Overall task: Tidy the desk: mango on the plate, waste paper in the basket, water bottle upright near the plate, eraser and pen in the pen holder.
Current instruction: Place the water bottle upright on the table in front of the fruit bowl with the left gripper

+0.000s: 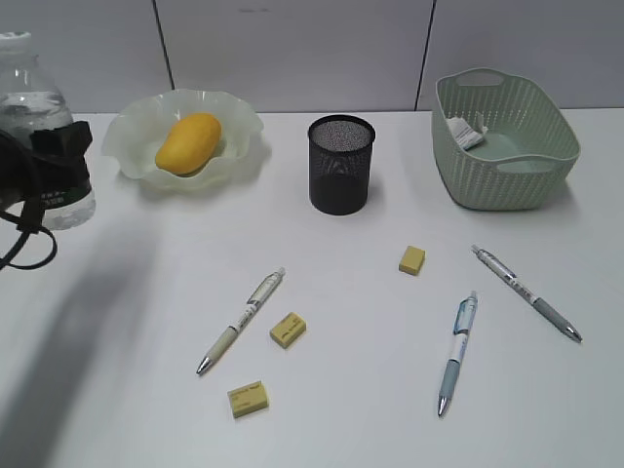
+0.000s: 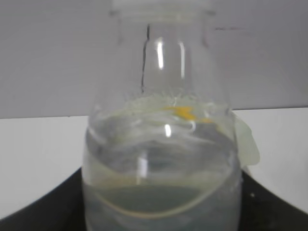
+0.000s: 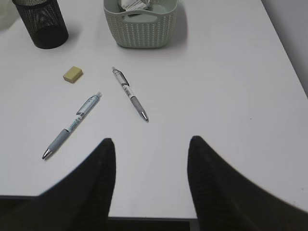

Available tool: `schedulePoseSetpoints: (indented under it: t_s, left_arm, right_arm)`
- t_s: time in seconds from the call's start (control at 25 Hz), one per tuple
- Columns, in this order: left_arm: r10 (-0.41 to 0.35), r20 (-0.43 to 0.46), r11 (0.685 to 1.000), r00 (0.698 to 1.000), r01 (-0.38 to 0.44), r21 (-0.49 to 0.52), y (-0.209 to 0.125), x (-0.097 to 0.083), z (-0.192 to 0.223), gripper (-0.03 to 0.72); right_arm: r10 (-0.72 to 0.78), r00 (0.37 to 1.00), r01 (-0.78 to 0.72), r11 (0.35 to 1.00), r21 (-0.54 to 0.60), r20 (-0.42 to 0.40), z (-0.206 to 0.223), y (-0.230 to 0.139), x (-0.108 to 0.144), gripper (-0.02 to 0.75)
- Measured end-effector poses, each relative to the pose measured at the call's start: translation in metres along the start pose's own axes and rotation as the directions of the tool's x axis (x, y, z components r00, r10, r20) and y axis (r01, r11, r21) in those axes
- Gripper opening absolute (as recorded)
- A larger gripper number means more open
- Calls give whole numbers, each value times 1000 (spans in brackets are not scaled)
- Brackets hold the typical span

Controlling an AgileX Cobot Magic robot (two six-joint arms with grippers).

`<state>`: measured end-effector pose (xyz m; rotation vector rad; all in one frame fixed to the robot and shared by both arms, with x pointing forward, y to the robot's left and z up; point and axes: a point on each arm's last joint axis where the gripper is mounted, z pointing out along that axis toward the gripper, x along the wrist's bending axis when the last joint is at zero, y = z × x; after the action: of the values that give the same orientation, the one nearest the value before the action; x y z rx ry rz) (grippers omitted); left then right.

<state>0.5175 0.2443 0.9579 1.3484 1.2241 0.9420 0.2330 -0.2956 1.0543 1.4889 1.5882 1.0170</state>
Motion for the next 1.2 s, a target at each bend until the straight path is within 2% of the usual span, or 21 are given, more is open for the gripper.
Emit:
schedulePoseSetpoints:
  t_s: [0.16,0.32,0.56,0.72,0.88,1.2]
  left_arm:
    - [22,32,998,999,-21,-51,-27,0,14,491]
    - [29,44,1000,999,-29,5,-53,1,34,491]
    - [53,95,998,994,-49,-45,-54,-4,66,491]
    - [57,107,998,993,-54,-31,-66,-4,78,491]
    - [59,116,998,992,-59,-2,-81,-4,84,491]
    - [61,126,998,990,-59,-17,-83,-5,85,494]
  right_arm:
    - [0,1000,0,1000,0,0,0,0,0,393]
    - [0,1000,0,1000,0,0,0,0,0,393]
    - [0,1000,0,1000,0,0,0,0,0,393]
    - [0,1000,0,1000,0,0,0,0,0,393]
    - [0,1000,0,1000,0,0,0,0,0,393]
    - [0,1000,0,1000,0,0,0,0,0,393]
